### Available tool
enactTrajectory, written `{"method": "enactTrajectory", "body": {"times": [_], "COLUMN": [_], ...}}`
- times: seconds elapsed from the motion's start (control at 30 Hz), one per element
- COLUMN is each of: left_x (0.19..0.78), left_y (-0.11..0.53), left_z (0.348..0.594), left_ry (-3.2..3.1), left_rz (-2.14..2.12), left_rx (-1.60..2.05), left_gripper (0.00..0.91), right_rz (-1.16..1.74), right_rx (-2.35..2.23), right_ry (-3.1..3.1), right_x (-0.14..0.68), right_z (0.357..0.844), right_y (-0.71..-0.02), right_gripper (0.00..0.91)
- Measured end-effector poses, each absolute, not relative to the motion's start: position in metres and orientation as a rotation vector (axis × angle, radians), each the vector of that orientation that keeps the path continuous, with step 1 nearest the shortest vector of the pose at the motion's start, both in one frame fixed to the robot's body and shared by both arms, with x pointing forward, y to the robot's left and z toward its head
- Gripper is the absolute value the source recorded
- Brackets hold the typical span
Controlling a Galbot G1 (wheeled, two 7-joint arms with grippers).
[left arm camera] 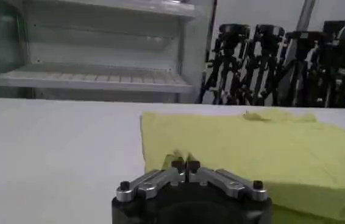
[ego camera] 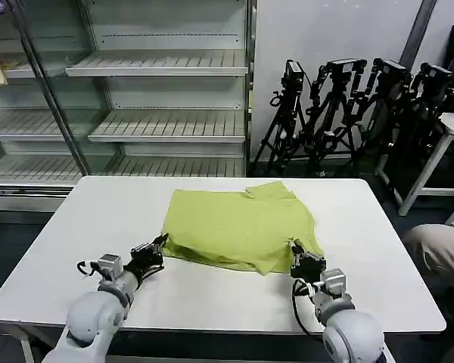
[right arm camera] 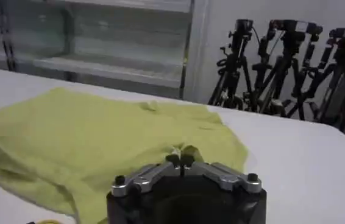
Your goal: Fold and organize the clothes.
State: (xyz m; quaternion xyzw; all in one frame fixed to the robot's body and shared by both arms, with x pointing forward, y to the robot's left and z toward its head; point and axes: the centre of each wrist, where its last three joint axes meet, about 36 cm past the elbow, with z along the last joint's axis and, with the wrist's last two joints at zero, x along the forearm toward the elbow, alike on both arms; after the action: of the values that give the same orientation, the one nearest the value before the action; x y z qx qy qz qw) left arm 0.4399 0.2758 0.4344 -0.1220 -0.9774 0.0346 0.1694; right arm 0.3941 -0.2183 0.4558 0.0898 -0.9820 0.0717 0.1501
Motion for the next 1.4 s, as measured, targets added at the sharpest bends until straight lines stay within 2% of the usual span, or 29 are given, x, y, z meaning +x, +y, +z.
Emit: {"method": "enactTrajectory", "body": {"times": [0.33, 0.37, 0.4, 0.43, 0.47, 0.87, 1.27, 1.3, 1.33, 1.37, 1.4], "left_x": [0.459, 0.459, 0.46, 0.46, 0.46, 0.458, 0.431, 0.43, 0.43, 0.429, 0.428], "left_y": [0.279, 0.279, 0.279, 0.28, 0.28, 0.291, 0.286, 0.286, 0.286, 0.285, 0.284], "left_z": [0.426, 0.424, 0.423, 0.422, 0.421, 0.425, 0.429, 0.429, 0.428, 0.428, 0.427], "left_ry": [-2.76, -2.754, -2.75, -2.747, -2.743, -2.753, -2.715, -2.711, -2.708, -2.705, -2.701], "left_rz": [0.082, 0.078, 0.074, 0.07, 0.064, 0.023, -0.01, -0.013, -0.017, -0.021, -0.026], "left_rx": [-0.337, -0.336, -0.335, -0.332, -0.329, -0.276, -0.31, -0.311, -0.311, -0.312, -0.313], "left_gripper": [0.02, 0.02, 0.03, 0.524, 0.907, 0.907, 0.907, 0.907, 0.907, 0.897, 0.645], "right_rz": [0.214, 0.215, 0.216, 0.217, 0.218, 0.219, 0.205, 0.201, 0.197, 0.196, 0.192], "right_rx": [0.256, 0.257, 0.258, 0.258, 0.255, 0.179, 0.16, 0.157, 0.154, 0.15, 0.144], "right_ry": [-2.805, -2.803, -2.8, -2.799, -2.797, -2.798, -2.791, -2.783, -2.774, -2.768, -2.763], "right_x": [0.421, 0.422, 0.424, 0.424, 0.426, 0.432, 0.39, 0.386, 0.383, 0.38, 0.377], "right_z": [0.445, 0.444, 0.443, 0.443, 0.442, 0.445, 0.454, 0.452, 0.451, 0.45, 0.449], "right_y": [-0.219, -0.219, -0.218, -0.218, -0.218, -0.233, -0.252, -0.253, -0.255, -0.256, -0.258], "right_gripper": [0.0, 0.423, 0.907, 0.907, 0.907, 0.907, 0.907, 0.584, 0.343, 0.02, 0.0]}}
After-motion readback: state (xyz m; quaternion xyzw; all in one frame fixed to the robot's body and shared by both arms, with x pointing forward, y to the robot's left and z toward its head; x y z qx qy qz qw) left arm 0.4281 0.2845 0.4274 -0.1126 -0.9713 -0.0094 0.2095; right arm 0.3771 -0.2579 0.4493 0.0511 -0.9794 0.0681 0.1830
